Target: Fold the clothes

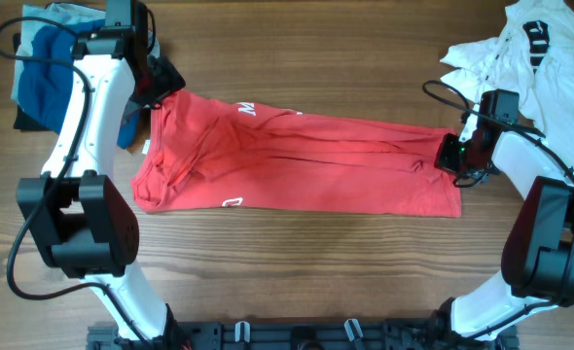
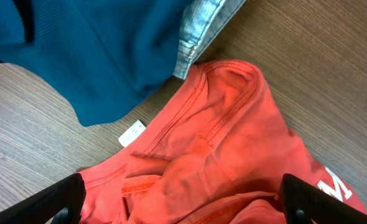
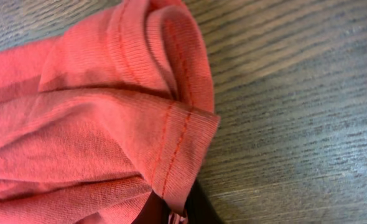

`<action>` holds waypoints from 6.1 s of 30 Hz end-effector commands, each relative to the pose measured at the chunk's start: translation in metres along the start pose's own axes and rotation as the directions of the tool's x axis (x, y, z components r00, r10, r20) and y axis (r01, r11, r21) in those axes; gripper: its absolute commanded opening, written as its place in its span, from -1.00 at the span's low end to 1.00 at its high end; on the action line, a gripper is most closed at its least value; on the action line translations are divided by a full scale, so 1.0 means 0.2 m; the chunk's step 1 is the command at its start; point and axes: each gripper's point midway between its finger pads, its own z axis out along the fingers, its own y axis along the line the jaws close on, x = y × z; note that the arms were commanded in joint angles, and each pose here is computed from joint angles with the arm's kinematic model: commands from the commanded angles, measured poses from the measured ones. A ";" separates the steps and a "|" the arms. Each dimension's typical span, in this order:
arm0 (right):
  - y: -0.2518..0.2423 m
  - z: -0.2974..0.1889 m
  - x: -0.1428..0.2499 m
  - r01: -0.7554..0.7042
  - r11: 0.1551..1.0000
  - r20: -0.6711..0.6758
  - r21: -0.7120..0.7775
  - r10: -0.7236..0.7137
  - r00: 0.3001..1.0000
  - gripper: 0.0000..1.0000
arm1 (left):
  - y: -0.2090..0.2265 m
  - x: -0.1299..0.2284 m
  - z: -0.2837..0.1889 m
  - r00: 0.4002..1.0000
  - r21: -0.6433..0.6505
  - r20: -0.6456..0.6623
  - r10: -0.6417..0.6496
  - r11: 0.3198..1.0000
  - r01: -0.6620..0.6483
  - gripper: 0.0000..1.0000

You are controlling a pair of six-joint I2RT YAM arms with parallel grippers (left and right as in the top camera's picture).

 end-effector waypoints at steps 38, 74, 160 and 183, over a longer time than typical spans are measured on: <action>0.75 -0.38 0.01 0.179 0.943 -0.103 -0.280 -0.215 0.971 -0.91 | 0.03 -0.02 -0.03 1.000 -0.021 0.015 0.020 1.000 -0.020 1.00; 1.13 -0.39 0.18 0.393 0.885 0.000 -0.248 -0.406 0.914 0.35 | 0.02 -0.02 0.00 1.000 -0.013 0.007 0.020 1.000 -0.020 1.00; 1.03 -0.57 0.04 0.445 0.878 0.215 -0.178 -0.407 0.888 0.79 | -0.18 0.45 0.15 0.885 0.393 -0.245 0.396 0.875 -0.282 1.00; 1.02 -0.57 0.03 0.449 0.880 0.225 -0.152 -0.412 0.883 0.96 | -0.26 0.65 0.29 0.805 0.602 -0.149 0.574 0.699 -0.387 1.00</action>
